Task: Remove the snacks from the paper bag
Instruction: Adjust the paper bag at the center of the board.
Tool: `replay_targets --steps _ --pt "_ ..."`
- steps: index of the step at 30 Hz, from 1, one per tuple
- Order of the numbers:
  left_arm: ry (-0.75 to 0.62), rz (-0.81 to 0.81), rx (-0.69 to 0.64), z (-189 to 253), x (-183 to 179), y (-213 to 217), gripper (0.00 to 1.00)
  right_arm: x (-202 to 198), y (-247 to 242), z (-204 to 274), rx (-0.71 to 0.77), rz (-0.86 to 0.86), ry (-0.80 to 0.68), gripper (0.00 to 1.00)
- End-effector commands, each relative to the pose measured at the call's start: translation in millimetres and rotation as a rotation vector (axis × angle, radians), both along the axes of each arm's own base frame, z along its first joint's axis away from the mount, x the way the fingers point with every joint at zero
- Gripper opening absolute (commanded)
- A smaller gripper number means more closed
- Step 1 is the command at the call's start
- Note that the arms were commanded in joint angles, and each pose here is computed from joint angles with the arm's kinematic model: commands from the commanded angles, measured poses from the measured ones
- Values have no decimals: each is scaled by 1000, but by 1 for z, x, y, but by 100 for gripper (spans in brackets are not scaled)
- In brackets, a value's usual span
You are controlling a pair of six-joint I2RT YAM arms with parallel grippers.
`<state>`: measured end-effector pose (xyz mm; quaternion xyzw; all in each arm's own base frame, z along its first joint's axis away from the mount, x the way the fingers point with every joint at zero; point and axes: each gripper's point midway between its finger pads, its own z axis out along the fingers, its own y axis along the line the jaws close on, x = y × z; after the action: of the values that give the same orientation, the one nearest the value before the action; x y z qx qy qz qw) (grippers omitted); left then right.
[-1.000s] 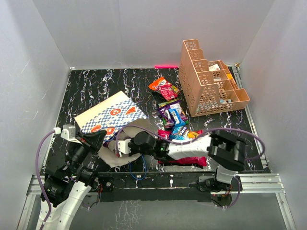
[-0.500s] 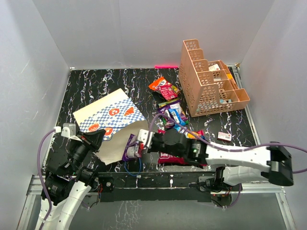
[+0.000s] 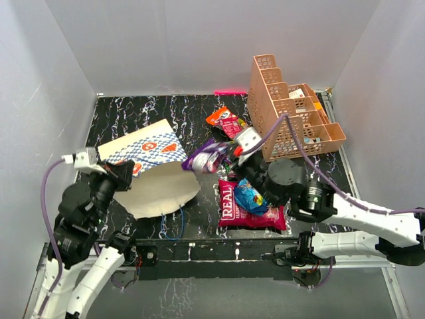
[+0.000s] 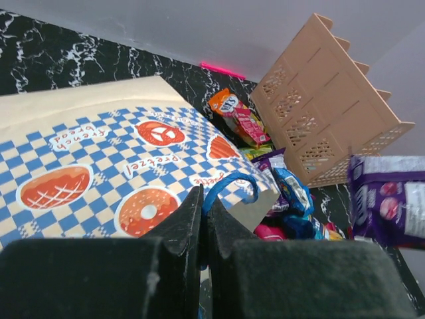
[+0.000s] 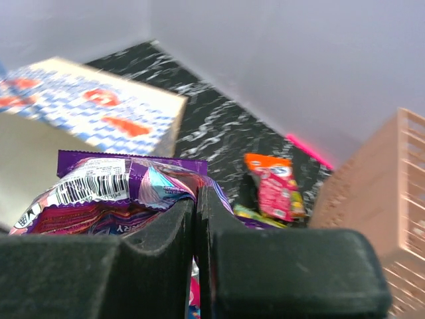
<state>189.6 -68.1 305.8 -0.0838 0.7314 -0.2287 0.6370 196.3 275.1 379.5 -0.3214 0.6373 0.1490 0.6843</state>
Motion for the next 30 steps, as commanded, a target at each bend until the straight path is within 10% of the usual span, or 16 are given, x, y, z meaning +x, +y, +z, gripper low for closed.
replay_targets --steps 1,17,30 --pt "-22 56 70 44 29 2 0 19 -65 71 202 -295 -43 8" --pt "-42 210 -77 150 158 -28 0 165 -102 -16 3 -511 155 8" --pt "97 392 145 55 107 31 0 179 -117 -115 -168 -510 281 8"
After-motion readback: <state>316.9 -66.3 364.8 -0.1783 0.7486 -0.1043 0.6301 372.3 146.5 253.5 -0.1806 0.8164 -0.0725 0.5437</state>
